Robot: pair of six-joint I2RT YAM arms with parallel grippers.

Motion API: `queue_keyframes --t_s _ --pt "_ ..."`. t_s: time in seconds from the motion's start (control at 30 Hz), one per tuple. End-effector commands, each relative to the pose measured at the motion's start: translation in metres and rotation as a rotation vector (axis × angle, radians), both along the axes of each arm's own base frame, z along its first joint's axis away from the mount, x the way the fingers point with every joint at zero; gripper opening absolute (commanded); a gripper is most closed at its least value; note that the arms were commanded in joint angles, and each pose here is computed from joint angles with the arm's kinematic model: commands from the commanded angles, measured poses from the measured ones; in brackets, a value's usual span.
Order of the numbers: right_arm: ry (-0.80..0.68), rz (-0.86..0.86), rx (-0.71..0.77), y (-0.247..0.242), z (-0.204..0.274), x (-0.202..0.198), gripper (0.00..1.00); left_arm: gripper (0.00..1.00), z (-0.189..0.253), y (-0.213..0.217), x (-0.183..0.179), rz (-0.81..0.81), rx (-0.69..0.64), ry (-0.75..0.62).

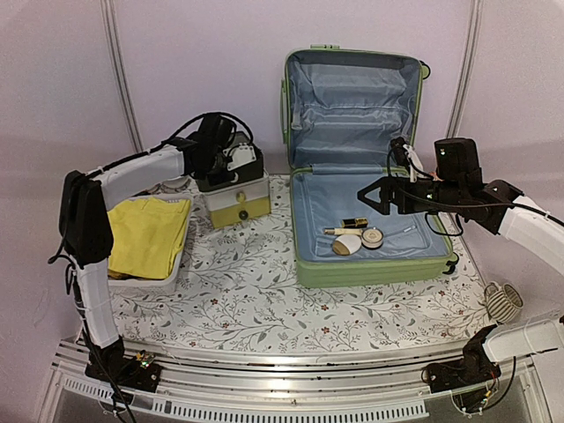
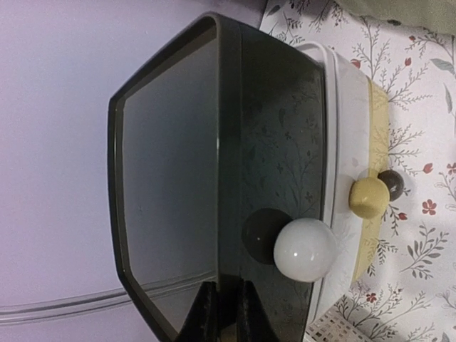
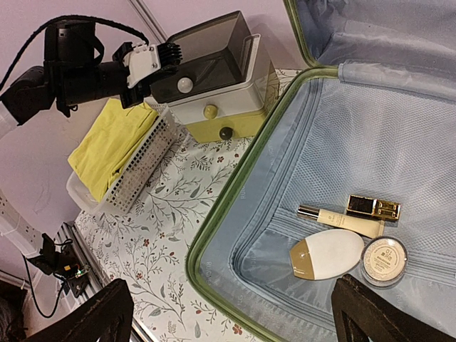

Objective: Open, take out, and arrange the luggage
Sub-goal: Adjust the storage box at the center of the board.

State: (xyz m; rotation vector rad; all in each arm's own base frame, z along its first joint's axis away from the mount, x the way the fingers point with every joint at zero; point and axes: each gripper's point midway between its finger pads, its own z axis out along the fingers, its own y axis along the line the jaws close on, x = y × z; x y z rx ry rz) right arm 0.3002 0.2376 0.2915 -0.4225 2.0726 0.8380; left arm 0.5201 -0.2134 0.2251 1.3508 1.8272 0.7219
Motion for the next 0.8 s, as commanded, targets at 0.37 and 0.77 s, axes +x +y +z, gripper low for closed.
queue_keyframes --t_s 0.37,0.77 --pt "-0.037 -0.006 0.016 -0.002 0.016 0.002 0.99 0.0 0.036 -0.008 0.023 0.024 -0.051 -0.167" --pt "-0.036 -0.005 0.014 -0.002 0.016 0.001 0.99 0.0 0.036 -0.011 0.01 -0.017 -0.145 -0.236"
